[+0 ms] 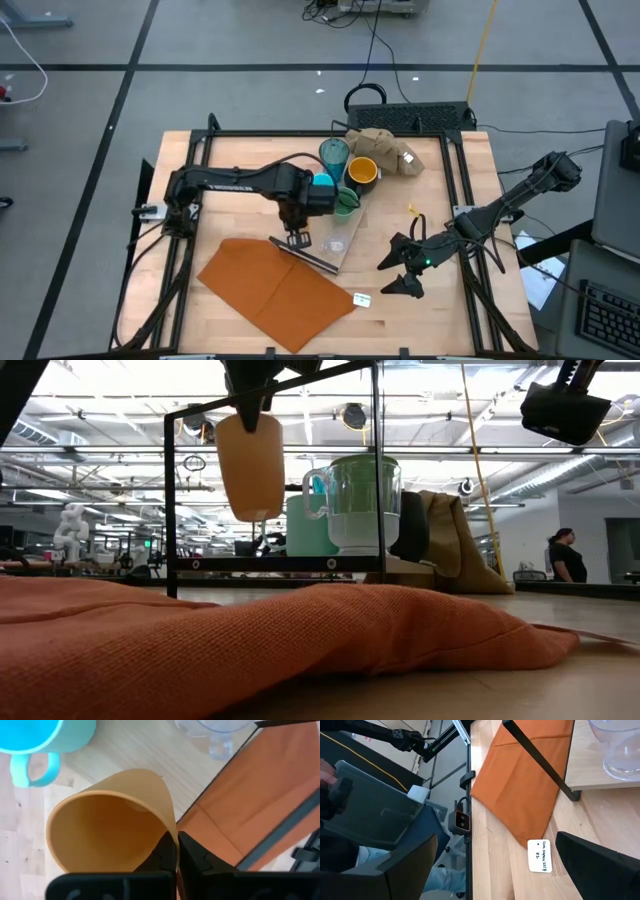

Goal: Stack small to large cups/mugs on shelf
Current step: Put the orange cup on the shelf

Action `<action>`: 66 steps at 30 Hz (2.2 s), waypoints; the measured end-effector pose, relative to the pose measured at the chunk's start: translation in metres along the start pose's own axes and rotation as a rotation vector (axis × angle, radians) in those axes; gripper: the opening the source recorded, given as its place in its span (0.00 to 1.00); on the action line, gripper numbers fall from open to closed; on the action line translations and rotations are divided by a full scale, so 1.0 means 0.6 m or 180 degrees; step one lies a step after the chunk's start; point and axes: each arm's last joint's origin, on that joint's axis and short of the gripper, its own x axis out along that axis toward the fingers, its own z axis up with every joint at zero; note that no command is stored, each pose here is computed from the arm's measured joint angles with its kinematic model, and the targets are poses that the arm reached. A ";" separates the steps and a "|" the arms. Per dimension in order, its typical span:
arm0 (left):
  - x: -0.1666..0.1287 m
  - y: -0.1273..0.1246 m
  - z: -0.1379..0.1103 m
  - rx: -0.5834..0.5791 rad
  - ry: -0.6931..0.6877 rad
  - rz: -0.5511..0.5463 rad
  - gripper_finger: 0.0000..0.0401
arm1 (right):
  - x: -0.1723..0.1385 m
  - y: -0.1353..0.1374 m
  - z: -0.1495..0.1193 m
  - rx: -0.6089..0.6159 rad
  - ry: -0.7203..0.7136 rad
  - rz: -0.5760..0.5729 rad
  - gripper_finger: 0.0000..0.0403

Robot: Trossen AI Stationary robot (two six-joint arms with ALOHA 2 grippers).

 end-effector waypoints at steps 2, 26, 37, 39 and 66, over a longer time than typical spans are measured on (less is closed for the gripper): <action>0.001 0.006 0.003 -0.0024 -0.0001 0.0008 0.00 | 0.000 0.000 0.000 -0.0002 -0.0001 0.0001 0.99; 0.051 0.008 0.032 0.0192 0.0240 -0.0097 0.01 | 0.000 0.000 0.000 0.0016 -0.0001 -0.0004 0.99; 0.052 0.007 0.034 0.0174 0.0202 -0.0132 0.01 | 0.000 0.000 0.000 0.0011 -0.0002 -0.0003 0.99; 0.052 0.006 0.035 0.0173 0.0170 -0.0141 0.01 | 0.000 0.000 0.000 0.0011 -0.0002 -0.0003 0.99; 0.088 -0.008 0.030 0.0138 0.0295 -0.0282 0.04 | 0.000 0.000 0.000 -0.0003 -0.0002 -0.0005 0.99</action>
